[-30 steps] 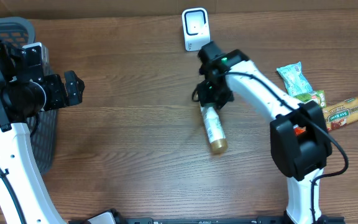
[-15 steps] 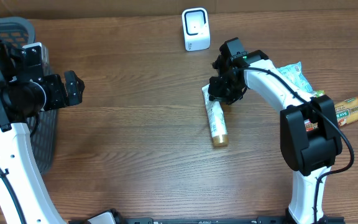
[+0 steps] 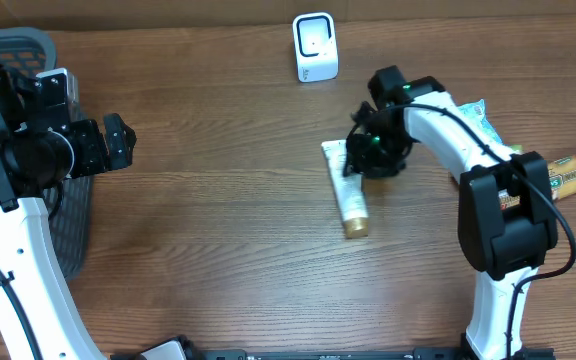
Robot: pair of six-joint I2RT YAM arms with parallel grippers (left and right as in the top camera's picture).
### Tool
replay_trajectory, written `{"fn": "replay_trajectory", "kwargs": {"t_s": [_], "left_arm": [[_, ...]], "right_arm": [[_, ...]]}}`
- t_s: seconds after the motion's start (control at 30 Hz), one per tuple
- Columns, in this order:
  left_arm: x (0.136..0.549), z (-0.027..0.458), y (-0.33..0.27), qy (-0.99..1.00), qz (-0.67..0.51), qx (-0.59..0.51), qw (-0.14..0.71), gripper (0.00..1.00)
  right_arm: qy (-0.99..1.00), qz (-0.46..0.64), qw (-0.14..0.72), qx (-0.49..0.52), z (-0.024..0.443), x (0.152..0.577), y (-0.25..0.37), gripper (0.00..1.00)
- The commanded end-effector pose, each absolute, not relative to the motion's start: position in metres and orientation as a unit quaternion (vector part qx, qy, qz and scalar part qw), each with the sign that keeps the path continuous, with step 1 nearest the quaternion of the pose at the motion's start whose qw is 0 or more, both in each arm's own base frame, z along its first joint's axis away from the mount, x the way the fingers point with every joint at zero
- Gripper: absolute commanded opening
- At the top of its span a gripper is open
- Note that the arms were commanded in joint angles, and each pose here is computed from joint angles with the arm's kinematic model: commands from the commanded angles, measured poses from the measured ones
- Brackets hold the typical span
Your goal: Scan the item barcode
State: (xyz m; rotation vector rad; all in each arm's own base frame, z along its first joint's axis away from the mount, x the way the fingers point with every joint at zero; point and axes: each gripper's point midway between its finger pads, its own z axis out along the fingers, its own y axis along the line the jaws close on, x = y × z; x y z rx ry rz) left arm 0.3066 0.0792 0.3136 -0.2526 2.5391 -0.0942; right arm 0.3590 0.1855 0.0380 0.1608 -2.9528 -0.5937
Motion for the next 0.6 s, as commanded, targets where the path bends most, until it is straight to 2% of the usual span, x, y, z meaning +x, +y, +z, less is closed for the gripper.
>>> {"fn": "replay_trajectory", "kwargs": {"t_s": [0.0,0.37,0.57], "left_arm": [[0.308,0.318,0.078,0.950,-0.038,-0.086,0.297,1.00],[0.308,0.318,0.078,0.950,-0.038,-0.086,0.297,1.00],[0.308,0.318,0.078,0.950,-0.038,-0.086,0.297,1.00]], "right_arm": [[-0.986,-0.150,0.033,0.058,0.056,0.370,0.151,0.53],[-0.983,-0.177,0.037,-0.033,0.079,0.386,0.095,0.54],[-0.985,-0.136,0.090,-0.052,0.072,0.360,0.073,0.54]]}}
